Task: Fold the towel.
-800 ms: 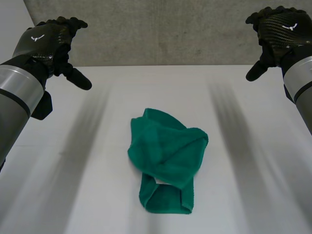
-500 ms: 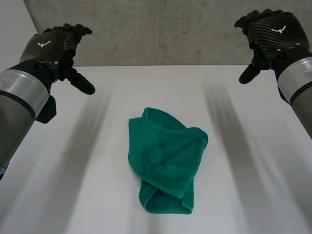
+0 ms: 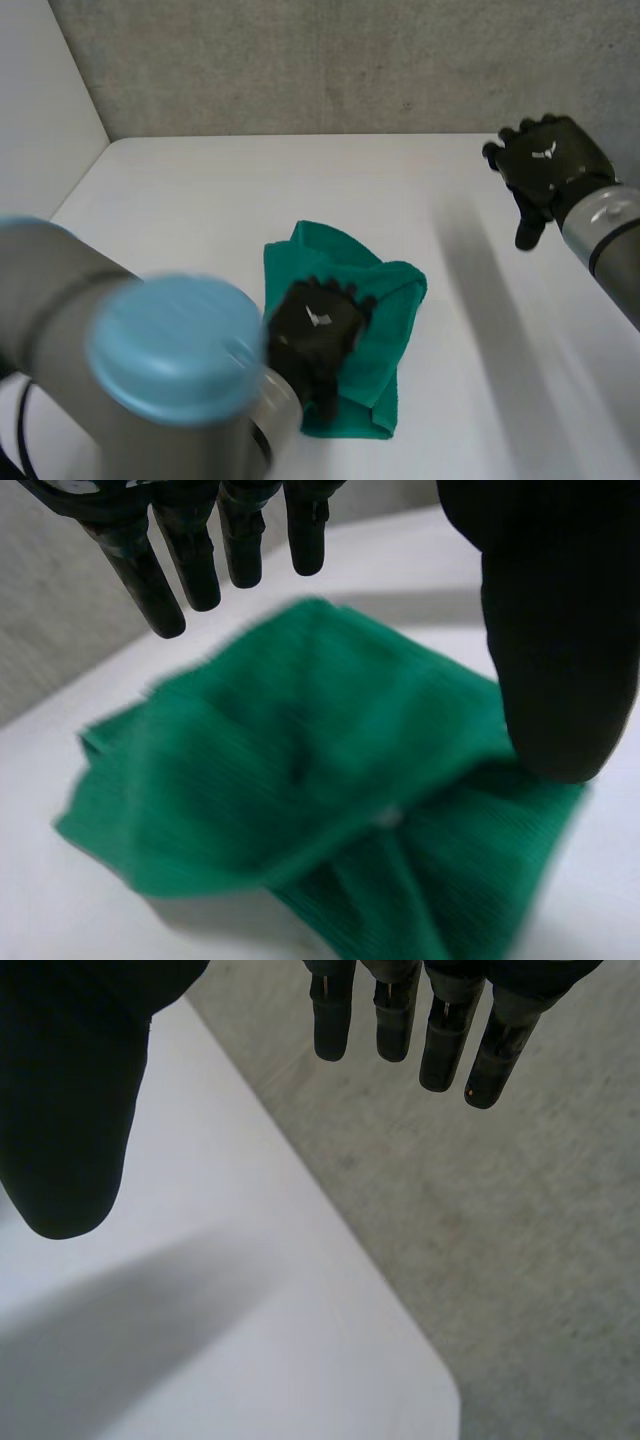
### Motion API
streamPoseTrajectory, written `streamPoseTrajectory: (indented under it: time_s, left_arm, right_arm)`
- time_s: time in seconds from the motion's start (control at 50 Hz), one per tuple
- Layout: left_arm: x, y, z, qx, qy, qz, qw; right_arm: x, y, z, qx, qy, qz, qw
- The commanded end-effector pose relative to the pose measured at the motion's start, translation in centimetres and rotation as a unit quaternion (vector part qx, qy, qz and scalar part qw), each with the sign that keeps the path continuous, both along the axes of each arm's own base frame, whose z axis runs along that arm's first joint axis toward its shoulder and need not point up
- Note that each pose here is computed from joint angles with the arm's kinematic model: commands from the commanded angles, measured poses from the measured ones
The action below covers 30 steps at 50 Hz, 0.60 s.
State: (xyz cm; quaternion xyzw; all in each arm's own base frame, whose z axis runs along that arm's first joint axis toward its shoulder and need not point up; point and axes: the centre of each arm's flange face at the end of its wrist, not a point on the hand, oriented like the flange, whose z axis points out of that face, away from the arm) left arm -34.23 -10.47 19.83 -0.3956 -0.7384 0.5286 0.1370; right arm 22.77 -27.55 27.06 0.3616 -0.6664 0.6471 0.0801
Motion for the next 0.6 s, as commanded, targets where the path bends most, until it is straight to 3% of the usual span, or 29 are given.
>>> streamPoseTrajectory:
  time_s: [0.02,0.12,0.2,0.3,0.4,0.5,0.6]
  left_arm:
    - [-1.6,1.3,-4.2,-0.016,-0.04,0.016,0.999]
    - [-2.4,0.2,-5.3,-0.037,-0.039,0.033,0.998]
    - [-2.9,-1.7,-4.5,-0.062,0.002,0.056,0.997]
    - [-2.2,-4.6,0.2,-0.111,0.08,0.097,0.986]
    - [-1.5,-5.3,4.1,-0.141,0.127,0.109,0.976]
    - [0.0,-6.8,7.7,-0.173,0.16,0.135,0.962]
    - [0.9,-7.6,9.8,-0.194,0.174,0.149,0.954]
  right_arm:
    - [-1.9,0.4,-3.2,0.056,0.001,-0.026,0.998]
    - [-2.4,0.7,-4.3,0.073,-0.016,-0.036,0.997]
    - [-3.6,0.1,-4.8,0.08,-0.036,-0.06,0.994]
    - [-4.1,-0.1,-5.1,0.099,-0.08,-0.08,0.989]
    - [-4.2,0.3,-5.6,0.131,-0.143,-0.096,0.976]
    - [-3.9,1.8,-7.2,0.214,-0.242,-0.11,0.94]
    - [-2.4,4.5,-8.7,0.34,-0.318,-0.08,0.881]
